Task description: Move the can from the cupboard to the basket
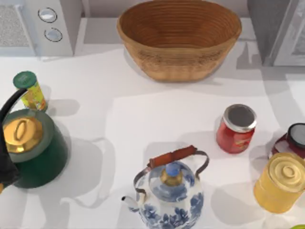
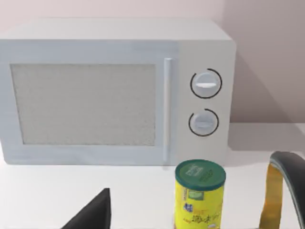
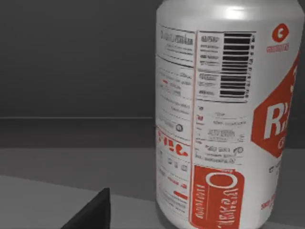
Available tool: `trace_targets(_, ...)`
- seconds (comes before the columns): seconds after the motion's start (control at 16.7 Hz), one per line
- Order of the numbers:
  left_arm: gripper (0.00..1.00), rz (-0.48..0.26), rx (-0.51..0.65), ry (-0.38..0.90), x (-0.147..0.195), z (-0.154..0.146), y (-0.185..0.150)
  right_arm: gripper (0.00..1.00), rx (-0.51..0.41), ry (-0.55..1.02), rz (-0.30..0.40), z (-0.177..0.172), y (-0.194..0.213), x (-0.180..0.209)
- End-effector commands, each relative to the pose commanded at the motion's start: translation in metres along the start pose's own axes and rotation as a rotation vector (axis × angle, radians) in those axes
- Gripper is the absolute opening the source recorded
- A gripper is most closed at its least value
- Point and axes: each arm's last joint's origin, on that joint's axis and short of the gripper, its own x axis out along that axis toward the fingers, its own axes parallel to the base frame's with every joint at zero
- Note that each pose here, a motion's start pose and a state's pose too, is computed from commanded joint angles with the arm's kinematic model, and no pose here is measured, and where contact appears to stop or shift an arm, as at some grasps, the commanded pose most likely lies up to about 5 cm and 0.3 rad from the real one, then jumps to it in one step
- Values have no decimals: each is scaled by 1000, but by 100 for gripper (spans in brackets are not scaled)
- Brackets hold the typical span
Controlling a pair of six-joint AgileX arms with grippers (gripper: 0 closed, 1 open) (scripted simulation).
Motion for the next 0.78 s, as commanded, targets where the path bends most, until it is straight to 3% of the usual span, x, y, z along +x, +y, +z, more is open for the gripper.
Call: trace_targets(0.78,100,0,0,0,0,0,0,100,0,-3,-8,6,2,24)
